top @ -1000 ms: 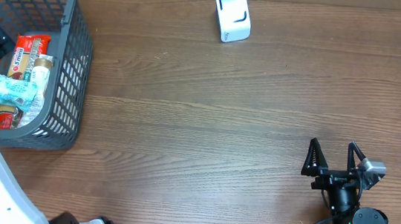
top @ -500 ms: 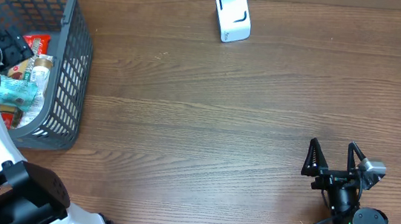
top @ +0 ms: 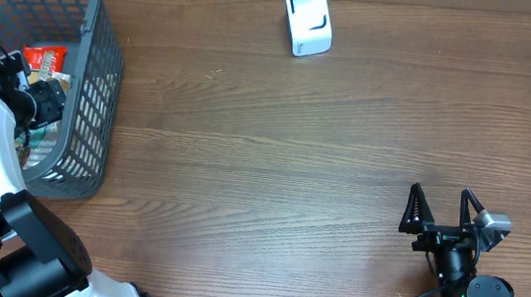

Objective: Scan the item barcode

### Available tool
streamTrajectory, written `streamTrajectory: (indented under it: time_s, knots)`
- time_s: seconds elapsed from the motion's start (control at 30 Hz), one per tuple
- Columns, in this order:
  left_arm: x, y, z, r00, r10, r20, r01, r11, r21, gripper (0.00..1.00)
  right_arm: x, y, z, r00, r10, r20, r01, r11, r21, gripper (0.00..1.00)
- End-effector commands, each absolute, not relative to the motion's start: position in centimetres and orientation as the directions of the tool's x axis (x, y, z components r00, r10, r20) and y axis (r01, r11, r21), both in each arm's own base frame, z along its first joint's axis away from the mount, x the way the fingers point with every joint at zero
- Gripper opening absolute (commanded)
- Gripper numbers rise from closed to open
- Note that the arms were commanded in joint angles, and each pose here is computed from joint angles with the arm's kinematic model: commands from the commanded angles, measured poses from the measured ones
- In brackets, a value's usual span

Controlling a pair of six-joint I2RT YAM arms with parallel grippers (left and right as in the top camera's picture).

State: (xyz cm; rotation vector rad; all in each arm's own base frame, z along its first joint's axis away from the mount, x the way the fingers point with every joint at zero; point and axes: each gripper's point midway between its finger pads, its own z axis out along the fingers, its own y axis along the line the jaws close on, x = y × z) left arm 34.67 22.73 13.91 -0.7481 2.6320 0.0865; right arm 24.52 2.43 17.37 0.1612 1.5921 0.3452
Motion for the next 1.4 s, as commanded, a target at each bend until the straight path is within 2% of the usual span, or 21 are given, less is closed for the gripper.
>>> streamTrajectory:
  time_s: [0.0,0.3,0.67,0.87,0.97,1.1,1.2,1.37]
  knots:
    - [34.2,22.7,13.0,-0.797,-0.462,-0.388,-0.488,0.872,-0.036,0.77,24.5,2.6,17.2,-0.054,0.316,-0.947,-0.113,0.941,0.32,1.0]
    - [34.2,22.8,11.2,-0.837,-0.375,-0.397,-0.411,0.912,0.006,0.64,24.5,2.6,17.2,-0.054,0.316,-0.947,-0.114,0.94,0.32,1.0]
    - [33.9,24.3,9.6,-0.847,-0.335,-0.412,-0.409,0.907,0.102,0.61,24.5,2.6,17.1,-0.055,0.316,-0.947,-0.113,0.941,0.32,1.0]
    - [34.0,24.2,7.8,-0.866,-0.309,-0.393,-0.375,0.921,0.102,0.6,24.5,2.6,17.2,-0.054,0.316,-0.947,-0.114,0.94,0.32,1.0]
    - [34.5,23.3,6.8,-0.874,-0.305,-0.379,-0.351,0.934,0.059,0.52,24.5,2.6,17.1,-0.055,0.316,-0.947,-0.113,0.94,0.32,1.0]
    - [34.5,23.4,6.6,-0.877,-0.295,-0.379,-0.343,0.937,0.064,0.47,24.5,2.6,17.1,-0.055,0.316,-0.947,-0.113,0.94,0.32,1.0]
    - [34.2,24.4,6.7,-0.876,-0.299,-0.379,-0.363,0.925,0.11,0.48,24.5,2.6,17.2,-0.054,0.316,-0.947,-0.114,0.94,0.32,1.0]
    - [33.6,26.3,7.1,-0.871,-0.309,-0.383,-0.401,0.896,0.19,0.6,24.5,2.6,17.2,-0.054,0.316,-0.947,-0.114,0.94,0.32,1.0]
